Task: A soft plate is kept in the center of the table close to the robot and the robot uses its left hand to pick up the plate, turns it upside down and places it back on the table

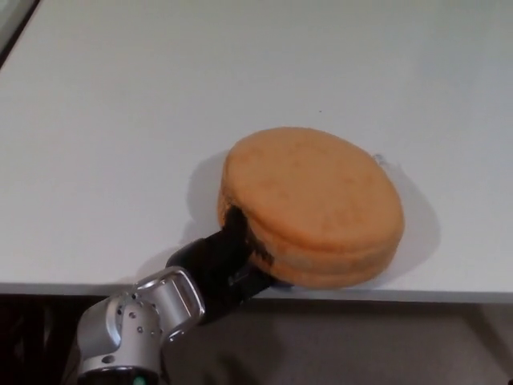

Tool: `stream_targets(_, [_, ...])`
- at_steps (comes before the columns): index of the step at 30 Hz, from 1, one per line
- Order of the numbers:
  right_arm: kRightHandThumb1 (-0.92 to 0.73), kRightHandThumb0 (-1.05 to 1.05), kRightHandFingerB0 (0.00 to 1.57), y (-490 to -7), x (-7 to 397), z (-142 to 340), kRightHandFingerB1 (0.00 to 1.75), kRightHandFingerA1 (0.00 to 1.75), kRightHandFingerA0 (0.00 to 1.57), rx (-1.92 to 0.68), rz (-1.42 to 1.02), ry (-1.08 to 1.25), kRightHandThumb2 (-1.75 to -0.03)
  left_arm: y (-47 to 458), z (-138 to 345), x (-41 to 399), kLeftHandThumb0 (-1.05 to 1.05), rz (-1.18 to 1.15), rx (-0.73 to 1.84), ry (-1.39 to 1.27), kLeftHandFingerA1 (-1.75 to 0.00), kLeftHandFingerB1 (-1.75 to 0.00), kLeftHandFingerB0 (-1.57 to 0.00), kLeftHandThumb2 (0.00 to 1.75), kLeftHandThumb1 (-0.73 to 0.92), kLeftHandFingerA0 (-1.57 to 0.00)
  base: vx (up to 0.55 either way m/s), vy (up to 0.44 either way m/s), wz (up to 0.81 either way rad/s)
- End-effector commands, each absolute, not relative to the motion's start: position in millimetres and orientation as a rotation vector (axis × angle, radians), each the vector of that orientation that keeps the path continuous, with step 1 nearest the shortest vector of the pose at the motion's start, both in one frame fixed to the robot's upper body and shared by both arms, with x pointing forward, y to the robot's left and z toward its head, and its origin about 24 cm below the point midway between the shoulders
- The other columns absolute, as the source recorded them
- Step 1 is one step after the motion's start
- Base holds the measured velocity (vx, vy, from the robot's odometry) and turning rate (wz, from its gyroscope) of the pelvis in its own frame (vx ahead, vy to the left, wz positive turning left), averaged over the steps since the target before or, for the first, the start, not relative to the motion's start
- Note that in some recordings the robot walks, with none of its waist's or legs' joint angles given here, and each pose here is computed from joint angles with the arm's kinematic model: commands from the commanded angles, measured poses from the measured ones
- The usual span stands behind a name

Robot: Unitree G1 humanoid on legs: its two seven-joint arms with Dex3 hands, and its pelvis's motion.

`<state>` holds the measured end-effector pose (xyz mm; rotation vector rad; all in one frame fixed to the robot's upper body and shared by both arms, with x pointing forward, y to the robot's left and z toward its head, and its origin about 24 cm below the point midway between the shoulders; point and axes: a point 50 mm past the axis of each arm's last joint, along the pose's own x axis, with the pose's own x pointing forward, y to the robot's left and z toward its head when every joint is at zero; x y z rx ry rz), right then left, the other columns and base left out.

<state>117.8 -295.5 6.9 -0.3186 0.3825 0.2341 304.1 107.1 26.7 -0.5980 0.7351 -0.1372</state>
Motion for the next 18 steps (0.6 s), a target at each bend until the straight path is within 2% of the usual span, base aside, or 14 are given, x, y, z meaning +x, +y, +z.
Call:
stream_targets(1, [-0.91,-0.77,0.36,-298.3,116.9,6.6,0.34,0.46,0.67,-0.321,0.220,0.396,-0.69,121.0,32.6,307.2,-1.05,-0.208,-0.582,0.677,-0.08,0.00,0.00,1.15,0.77,0.00,0.00,0.000,0.00])
stream_targets(2, [-0.76,-0.78,0.29,-298.0,116.3,6.6,0.49,0.60,0.61,-0.323,0.223,0.394,-1.11,122.7,34.2,308.0,-1.05,-0.213,-0.587,0.674,0.00,0.00,0.00,0.69,0.92,0.00,0.00,0.000,0.00])
stream_targets(3, [-0.76,-0.78,0.29,-298.0,116.2,6.5,0.49,0.60,0.61,-0.324,0.224,0.393,-1.11,123.1,34.6,308.1,-1.05,-0.215,-0.588,0.674,0.00,0.00,0.00,0.69,0.92,0.00,0.00,0.000,0.00])
stream_targets(4, [-0.79,-0.82,0.30,-297.7,116.1,6.4,0.48,0.60,0.61,-0.322,0.225,0.393,-1.13,124.3,35.0,307.9,-1.04,-0.215,-0.592,0.674,-0.04,0.00,0.00,1.12,0.75,0.00,0.00,0.000,0.00])
stream_targets(5, [-0.92,-0.78,0.36,-297.7,116.0,6.6,0.34,0.46,0.69,-0.323,0.225,0.393,-0.68,124.8,36.2,308.0,-1.02,-0.218,-0.598,0.678,-0.04,0.00,0.00,1.11,0.76,0.00,0.00,0.000,0.00])
stream_targets(7, [-0.92,-0.78,0.36,-297.9,115.7,6.7,0.34,0.46,0.68,-0.321,0.224,0.402,-0.68,126.5,39.2,307.7,-1.04,-0.243,-0.581,0.682,-0.06,0.00,0.00,1.13,0.79,0.00,0.00,0.000,0.00])
stream_targets(8, [-0.91,-0.78,0.36,-297.9,115.8,6.6,0.34,0.46,0.69,-0.317,0.224,0.399,-0.69,129.0,40.9,307.2,-1.05,-0.261,-0.574,0.687,0.00,0.00,0.00,0.73,0.92,0.00,0.00,0.000,0.00])
stream_targets(10, [-0.92,-0.79,0.36,-297.3,116.8,6.4,0.34,0.46,0.69,-0.318,0.226,0.397,-0.68,134.6,43.8,306.5,-1.05,-0.276,-0.571,0.689,0.00,0.00,0.00,0.74,0.92,0.00,0.00,0.000,0.00])
stream_targets(11, [-0.74,-0.76,0.29,-296.9,117.0,6.5,0.49,0.61,0.61,-0.321,0.225,0.398,-1.11,137.5,45.5,306.8,-1.05,-0.285,-0.560,0.693,0.00,0.00,0.00,0.76,0.92,0.00,0.00,0.000,0.00])
stream_targets(12, [-0.92,-0.79,0.36,-296.3,117.5,7.2,0.33,0.45,0.67,-0.321,0.228,0.403,-0.69,145.5,50.7,308.3,-1.02,-0.302,-0.546,0.691,-0.12,0.00,0.00,1.11,0.79,0.00,0.00,0.000,0.00])
stream_targets(13, [-0.77,-0.82,0.31,-296.3,117.5,7.4,0.48,0.58,0.60,-0.313,0.226,0.409,-1.11,150.9,54.9,308.7,-1.01,-0.315,-0.536,0.683,-0.13,0.00,0.00,1.12,0.79,0.00,0.00,0.000,0.00])
stream_targets(16, [-0.77,-0.83,0.30,-296.5,118.5,8.0,0.48,0.59,0.61,-0.296,0.230,0.408,-1.11,159.1,64.4,308.6,-1.01,-0.337,-0.498,0.666,-0.10,0.00,0.00,1.12,0.81,0.00,0.00,0.000,0.00])
stream_targets(17, [-0.91,-0.81,0.38,-297.1,118.6,7.5,0.33,0.45,0.68,-0.300,0.231,0.410,-0.68,163.7,68.8,307.7,-1.00,-0.340,-0.486,0.653,-0.08,0.00,0.00,1.11,0.80,0.00,0.00,0.000,0.00])
stream_targets(18, [-0.91,-0.81,0.38,-297.7,118.8,6.8,0.33,0.45,0.68,-0.304,0.233,0.411,-0.68,168.3,73.2,306.6,-1.00,-0.342,-0.478,0.640,-0.08,0.00,0.00,1.11,0.80,0.00,0.00,0.000,0.00])
